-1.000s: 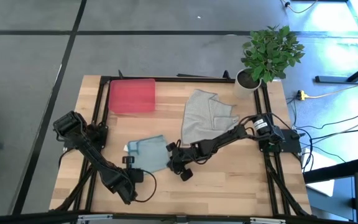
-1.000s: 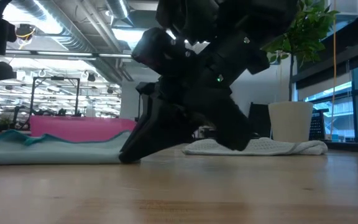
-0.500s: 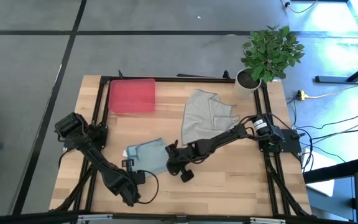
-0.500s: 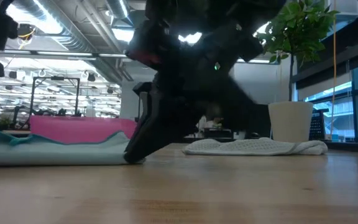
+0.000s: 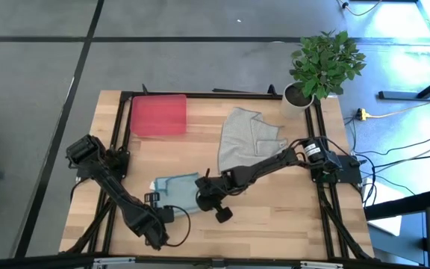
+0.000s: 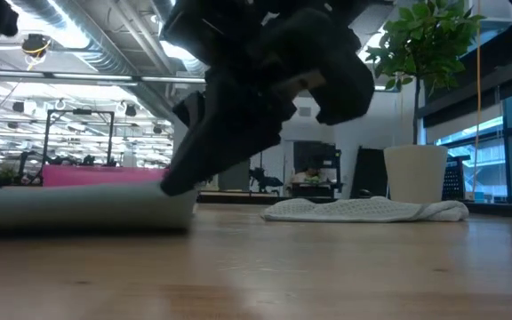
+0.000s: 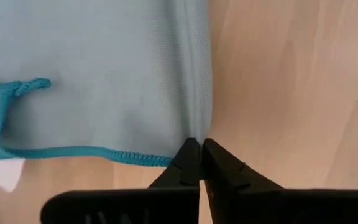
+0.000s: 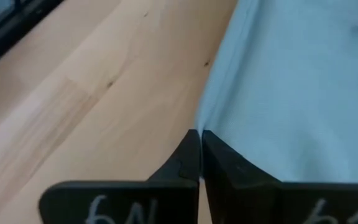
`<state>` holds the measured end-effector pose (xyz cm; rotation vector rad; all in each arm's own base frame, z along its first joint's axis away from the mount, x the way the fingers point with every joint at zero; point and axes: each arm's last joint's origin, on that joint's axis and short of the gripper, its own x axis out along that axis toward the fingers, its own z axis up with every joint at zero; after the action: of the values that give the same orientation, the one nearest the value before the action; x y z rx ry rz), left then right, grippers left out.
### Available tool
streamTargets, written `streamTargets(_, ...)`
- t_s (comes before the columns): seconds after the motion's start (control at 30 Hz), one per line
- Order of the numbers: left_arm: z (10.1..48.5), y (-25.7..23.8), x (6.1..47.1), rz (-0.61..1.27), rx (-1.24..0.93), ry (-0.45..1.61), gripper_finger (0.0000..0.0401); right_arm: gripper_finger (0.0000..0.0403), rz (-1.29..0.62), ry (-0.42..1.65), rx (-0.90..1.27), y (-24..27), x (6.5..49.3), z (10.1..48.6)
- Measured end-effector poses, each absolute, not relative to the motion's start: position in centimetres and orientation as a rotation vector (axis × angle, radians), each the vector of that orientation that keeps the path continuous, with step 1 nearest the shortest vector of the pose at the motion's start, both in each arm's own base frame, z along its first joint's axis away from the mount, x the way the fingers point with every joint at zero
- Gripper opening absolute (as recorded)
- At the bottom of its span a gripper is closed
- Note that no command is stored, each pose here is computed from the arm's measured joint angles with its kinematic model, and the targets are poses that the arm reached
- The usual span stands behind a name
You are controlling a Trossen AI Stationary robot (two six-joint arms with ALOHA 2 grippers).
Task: Roll microfiber towels into tight, uniform cylinder then place into a basket
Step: Roll the blue towel
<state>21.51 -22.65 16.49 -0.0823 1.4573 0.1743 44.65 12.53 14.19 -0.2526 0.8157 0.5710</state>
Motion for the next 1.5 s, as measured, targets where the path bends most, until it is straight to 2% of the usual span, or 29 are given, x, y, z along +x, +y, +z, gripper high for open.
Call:
streamTargets(0.17, 17.8, -23.0, 21.9, 0.163, -0.068, 1.455, 0.0, 0.0006, 0.55, 0.884, -0.197, 12.1, 44.7, 14.7)
streamTargets(0.33, 18.6, -23.2, 22.5, 0.096, -0.109, 1.487, 0.0, 0.0006, 0.629, 0.883, -0.104, 11.9, 45.0, 15.5)
streamTargets(0.63, 17.5, -20.9, 23.6, 0.144, -0.194, 1.572, 0.0, 0.0006, 0.505, 0.926, 0.023, 10.6, 45.4, 15.7)
streamTargets(0.8, 16.7, -19.7, 23.9, 0.157, -0.203, 1.611, 0.0, 0.0006, 0.459, 0.927, 0.011, 10.0, 45.5, 15.7)
streamTargets(1.1, 17.0, -21.1, 25.3, -0.109, -0.316, 1.541, 0.0, 0.0006, 0.661, 1.0, 0.06, 10.1, 44.6, 15.4)
streamTargets(1.27, 17.1, -21.3, 25.5, -0.158, -0.301, 1.517, 0.0, 0.0006, 0.762, 0.974, 0.049, 10.5, 44.5, 15.5)
streamTargets(1.5, 17.0, -21.2, 25.4, -0.155, -0.274, 1.515, 0.0, 0.0006, 0.571, 0.994, 0.115, 9.5, 45.0, 15.6)
